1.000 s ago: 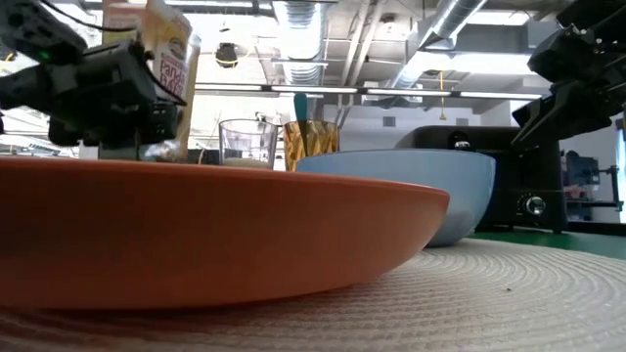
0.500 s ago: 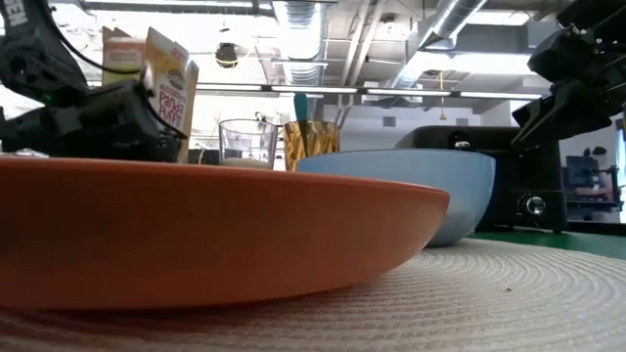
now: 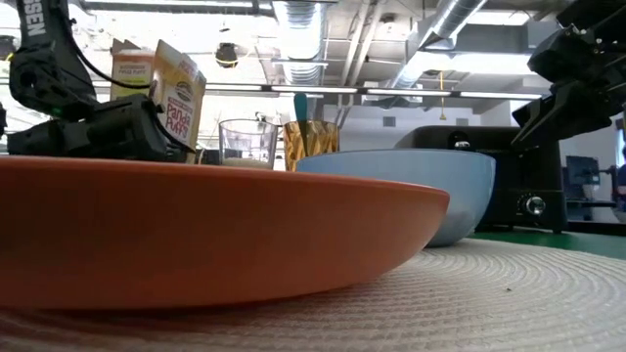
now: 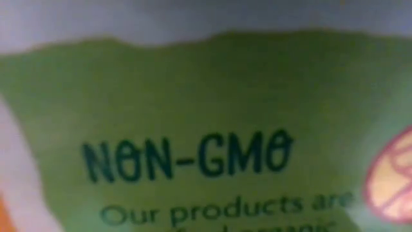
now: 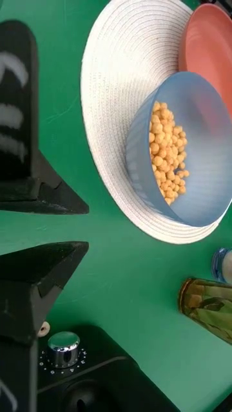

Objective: Arrange a breakfast setting
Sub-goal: Pour the cereal from the cereal box on the blue bowl

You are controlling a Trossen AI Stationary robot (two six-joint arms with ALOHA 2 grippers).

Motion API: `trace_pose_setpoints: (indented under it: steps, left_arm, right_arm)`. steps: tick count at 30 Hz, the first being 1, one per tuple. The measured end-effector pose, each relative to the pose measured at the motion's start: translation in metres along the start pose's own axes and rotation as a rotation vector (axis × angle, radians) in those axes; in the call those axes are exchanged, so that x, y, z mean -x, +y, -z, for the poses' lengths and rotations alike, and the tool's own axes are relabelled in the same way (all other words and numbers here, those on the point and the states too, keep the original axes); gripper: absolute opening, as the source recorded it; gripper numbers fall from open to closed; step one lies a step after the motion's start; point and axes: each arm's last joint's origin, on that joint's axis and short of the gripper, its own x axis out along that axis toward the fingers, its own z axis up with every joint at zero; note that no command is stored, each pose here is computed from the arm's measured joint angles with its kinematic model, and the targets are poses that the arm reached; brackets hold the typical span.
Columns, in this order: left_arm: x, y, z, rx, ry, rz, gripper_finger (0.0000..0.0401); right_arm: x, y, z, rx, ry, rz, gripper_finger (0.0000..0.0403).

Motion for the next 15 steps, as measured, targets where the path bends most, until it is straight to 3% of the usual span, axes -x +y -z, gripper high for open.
trace_pose_setpoints:
  steps: [15]
  left_arm:
    - [-0.012,0.004,-0.001,0.004,0.007,-0.072,0.0241]
  right_arm:
    - [0.0,0.0,0.0,0.0,0.0,0.0,0.0102]
